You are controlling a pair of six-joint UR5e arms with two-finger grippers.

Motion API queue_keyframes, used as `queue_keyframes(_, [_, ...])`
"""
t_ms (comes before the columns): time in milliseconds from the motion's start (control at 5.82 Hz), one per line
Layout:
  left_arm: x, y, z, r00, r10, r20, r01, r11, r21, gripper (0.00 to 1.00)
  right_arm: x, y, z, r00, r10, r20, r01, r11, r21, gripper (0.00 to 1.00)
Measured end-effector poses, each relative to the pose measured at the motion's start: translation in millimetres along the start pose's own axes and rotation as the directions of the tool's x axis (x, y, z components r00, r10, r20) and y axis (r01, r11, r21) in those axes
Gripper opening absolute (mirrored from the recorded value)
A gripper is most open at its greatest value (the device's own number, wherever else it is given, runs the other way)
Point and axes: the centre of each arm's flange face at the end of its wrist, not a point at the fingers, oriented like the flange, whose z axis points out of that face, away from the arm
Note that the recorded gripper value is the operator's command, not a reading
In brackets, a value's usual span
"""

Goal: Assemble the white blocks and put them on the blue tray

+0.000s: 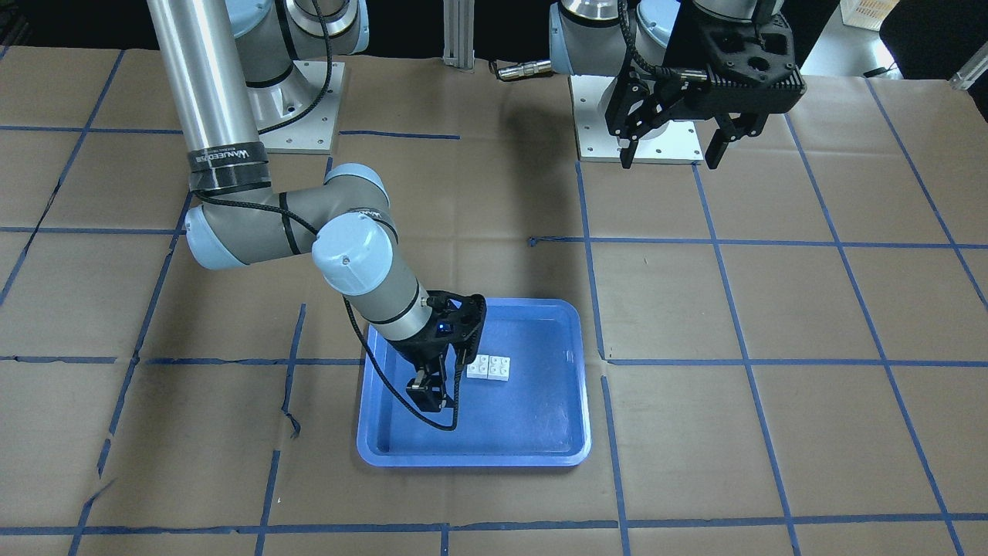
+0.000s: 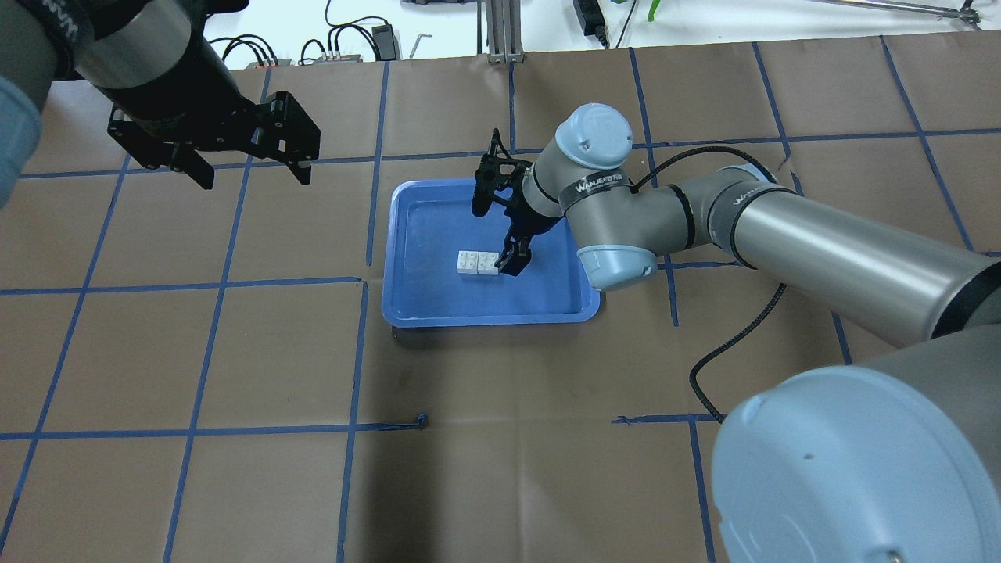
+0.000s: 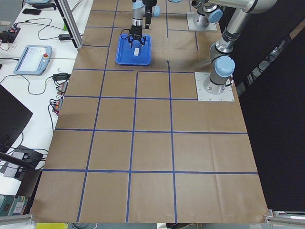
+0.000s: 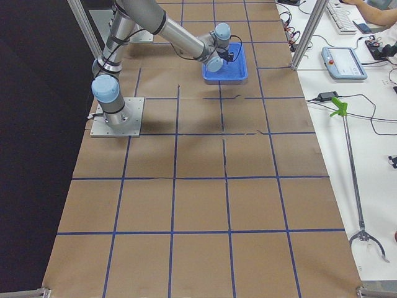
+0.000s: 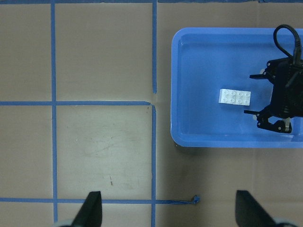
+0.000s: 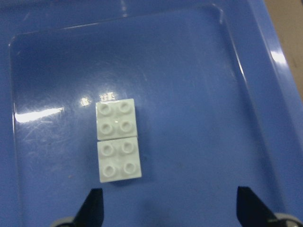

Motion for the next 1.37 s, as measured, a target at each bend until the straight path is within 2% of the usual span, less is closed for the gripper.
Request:
queue_keyframes(172, [0, 0, 0, 1.0, 0.0, 0.0, 0.0, 1.0, 0.0, 0.99, 11, 13, -32, 0.987, 0.155, -0.032, -0.157, 0.985, -0.074, 1.0])
queue_keyframes(343, [0, 0, 0, 1.0, 0.0, 0.0, 0.0, 1.0, 0.0, 0.99, 16, 24, -66, 0.949, 0.297, -0.105, -0.31, 0.941, -0.134, 1.0])
queue_keyframes(515, [0, 0, 0, 1.0, 0.001, 0.0, -0.001, 1.0, 0.0, 0.99, 21, 37, -101, 0.896, 0.402, -0.187, -0.433, 0.886, -0.167, 1.0])
queue_keyframes(687, [0, 0, 0, 1.0, 0.0, 0.0, 0.0, 1.0, 0.0, 0.99, 24, 58, -141, 0.825, 0.512, -0.239, -0.557, 0.807, -0.195, 1.0])
queue_keyframes(859, [0, 0, 0, 1.0, 0.0, 0.0, 0.0, 1.0, 0.0, 0.99, 24, 84, -188, 0.731, 0.623, -0.277, -0.679, 0.706, -0.204, 1.0])
queue_keyframes(1030, [0, 0, 0, 1.0, 0.0, 0.0, 0.0, 1.0, 0.0, 0.99, 16, 105, -235, 0.622, 0.718, -0.311, -0.781, 0.594, -0.191, 1.0])
queue_keyframes(1202, [0, 0, 0, 1.0, 0.001, 0.0, -0.001, 1.0, 0.0, 0.99, 1, 111, -277, 0.499, 0.8, -0.334, -0.867, 0.466, -0.177, 1.0])
queue_keyframes(1374, [0, 0, 0, 1.0, 0.001, 0.0, -0.001, 1.0, 0.0, 0.99, -14, 103, -315, 0.381, 0.856, -0.35, -0.924, 0.339, -0.177, 1.0])
